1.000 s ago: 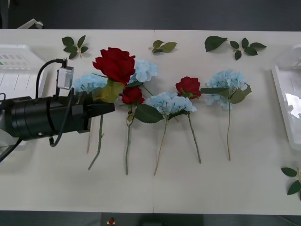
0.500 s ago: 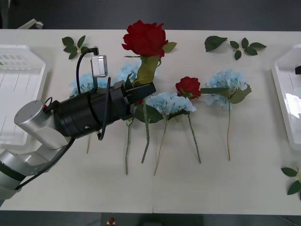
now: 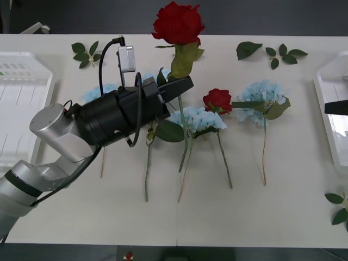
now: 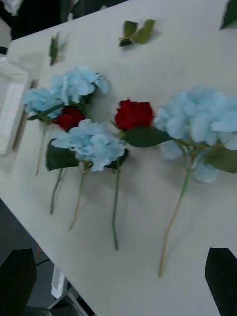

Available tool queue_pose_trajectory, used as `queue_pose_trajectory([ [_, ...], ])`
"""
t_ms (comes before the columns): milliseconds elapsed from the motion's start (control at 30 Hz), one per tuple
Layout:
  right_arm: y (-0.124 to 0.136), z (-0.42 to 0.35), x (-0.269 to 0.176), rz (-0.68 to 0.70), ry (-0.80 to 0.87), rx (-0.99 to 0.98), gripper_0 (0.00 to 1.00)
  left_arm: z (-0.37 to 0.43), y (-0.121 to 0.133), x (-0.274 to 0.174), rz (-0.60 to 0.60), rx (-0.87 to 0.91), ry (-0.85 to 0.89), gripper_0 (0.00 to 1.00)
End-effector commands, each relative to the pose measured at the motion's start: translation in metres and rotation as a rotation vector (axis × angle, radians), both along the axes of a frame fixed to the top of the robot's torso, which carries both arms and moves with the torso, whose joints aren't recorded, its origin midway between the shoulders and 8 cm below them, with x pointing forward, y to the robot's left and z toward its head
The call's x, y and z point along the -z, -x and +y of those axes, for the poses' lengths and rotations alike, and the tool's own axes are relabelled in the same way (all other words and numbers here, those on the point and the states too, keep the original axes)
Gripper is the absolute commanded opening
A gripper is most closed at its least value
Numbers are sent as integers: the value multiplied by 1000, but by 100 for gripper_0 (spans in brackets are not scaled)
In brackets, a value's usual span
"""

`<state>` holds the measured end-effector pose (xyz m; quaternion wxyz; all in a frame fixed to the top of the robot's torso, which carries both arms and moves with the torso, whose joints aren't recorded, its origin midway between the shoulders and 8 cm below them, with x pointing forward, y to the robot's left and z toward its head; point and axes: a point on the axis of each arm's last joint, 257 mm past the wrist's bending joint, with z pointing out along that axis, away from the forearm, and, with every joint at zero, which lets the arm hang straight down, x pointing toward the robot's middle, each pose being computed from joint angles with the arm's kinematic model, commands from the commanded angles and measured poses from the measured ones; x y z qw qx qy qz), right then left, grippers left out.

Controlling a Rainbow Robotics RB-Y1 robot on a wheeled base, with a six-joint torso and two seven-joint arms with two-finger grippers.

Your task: Put the red flowers into the right box and the blue flowers into the left box

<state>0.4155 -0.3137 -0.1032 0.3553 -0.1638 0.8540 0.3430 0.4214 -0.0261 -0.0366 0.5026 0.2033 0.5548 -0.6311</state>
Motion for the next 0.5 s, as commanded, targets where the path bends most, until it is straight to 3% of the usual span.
queue_pose_trajectory([
  [33, 25, 49, -16, -138, 12, -173, 100, -15, 5, -34, -39, 13, 67, 0],
  [267, 61, 109, -6, -275, 23, -311, 100, -24, 3, -46, -31, 5, 113, 0],
  [500, 80, 155, 10, -308, 8, -360, 100, -33, -3, -57, -16, -15, 153, 0],
])
